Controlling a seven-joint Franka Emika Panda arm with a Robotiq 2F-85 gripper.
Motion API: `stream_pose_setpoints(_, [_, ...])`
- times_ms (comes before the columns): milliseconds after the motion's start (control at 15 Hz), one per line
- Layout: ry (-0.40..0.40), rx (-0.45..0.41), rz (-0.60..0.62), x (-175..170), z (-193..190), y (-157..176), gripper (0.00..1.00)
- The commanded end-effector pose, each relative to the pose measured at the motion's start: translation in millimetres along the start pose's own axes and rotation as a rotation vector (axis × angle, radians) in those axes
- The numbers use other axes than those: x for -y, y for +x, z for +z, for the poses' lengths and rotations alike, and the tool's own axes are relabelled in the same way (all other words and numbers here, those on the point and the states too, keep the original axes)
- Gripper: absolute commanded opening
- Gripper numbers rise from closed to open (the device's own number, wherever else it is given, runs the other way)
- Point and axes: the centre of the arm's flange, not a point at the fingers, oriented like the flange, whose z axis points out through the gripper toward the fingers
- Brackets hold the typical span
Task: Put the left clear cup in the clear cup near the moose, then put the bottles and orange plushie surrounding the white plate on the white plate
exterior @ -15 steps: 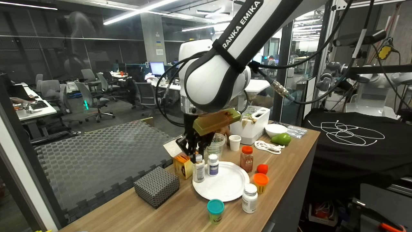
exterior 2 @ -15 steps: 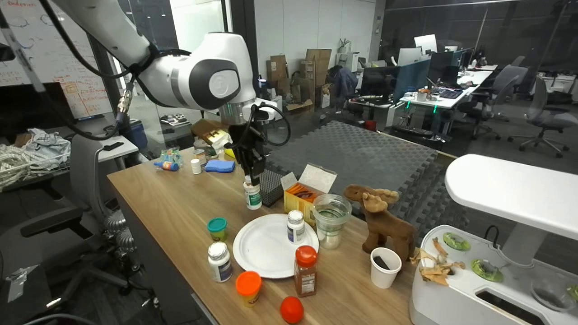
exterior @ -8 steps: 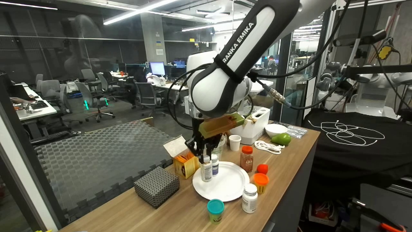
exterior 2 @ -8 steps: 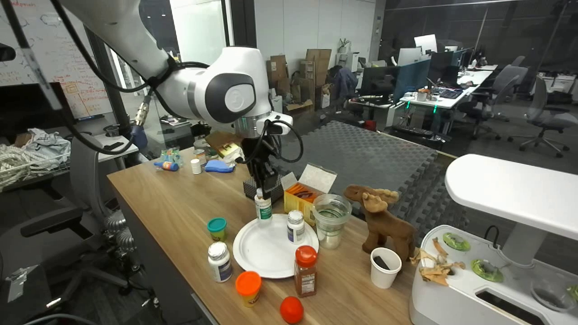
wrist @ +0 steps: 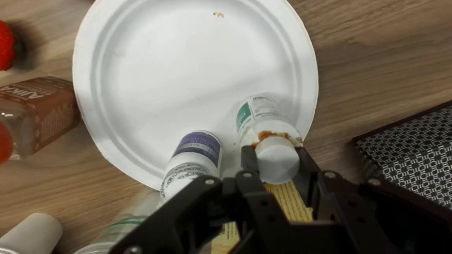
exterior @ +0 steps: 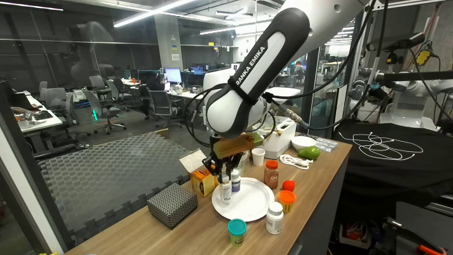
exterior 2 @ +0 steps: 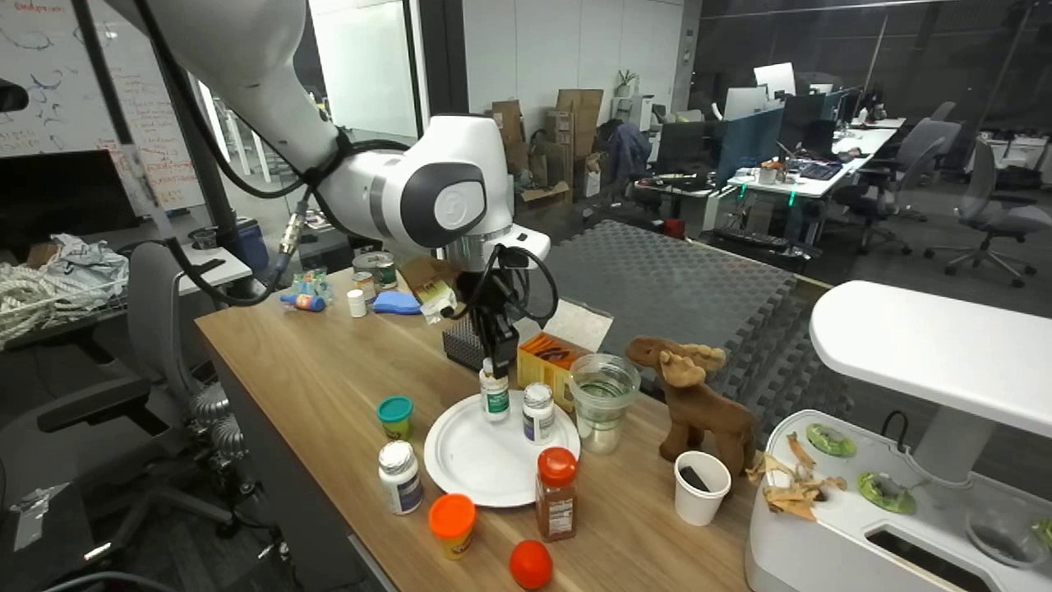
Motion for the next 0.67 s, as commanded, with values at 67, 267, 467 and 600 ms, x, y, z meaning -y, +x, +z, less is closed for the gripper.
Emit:
stream_pose_setpoints(67, [-0.019, -0.023, 0.070, 2.1, 4.6, 21.6, 0.23])
stream_pose_setpoints(267, [-0.022, -0.025, 0.092, -0.8, 8.2, 26.8, 0.23])
stream_pose_setpoints(467, [-0.020, -0.014, 0.087, -1.0, 12.6, 27.3, 0.56])
stream_pose_setpoints(600, [-0.011, -0.011, 0.077, -1.1, 10.6, 25.2, 0.69])
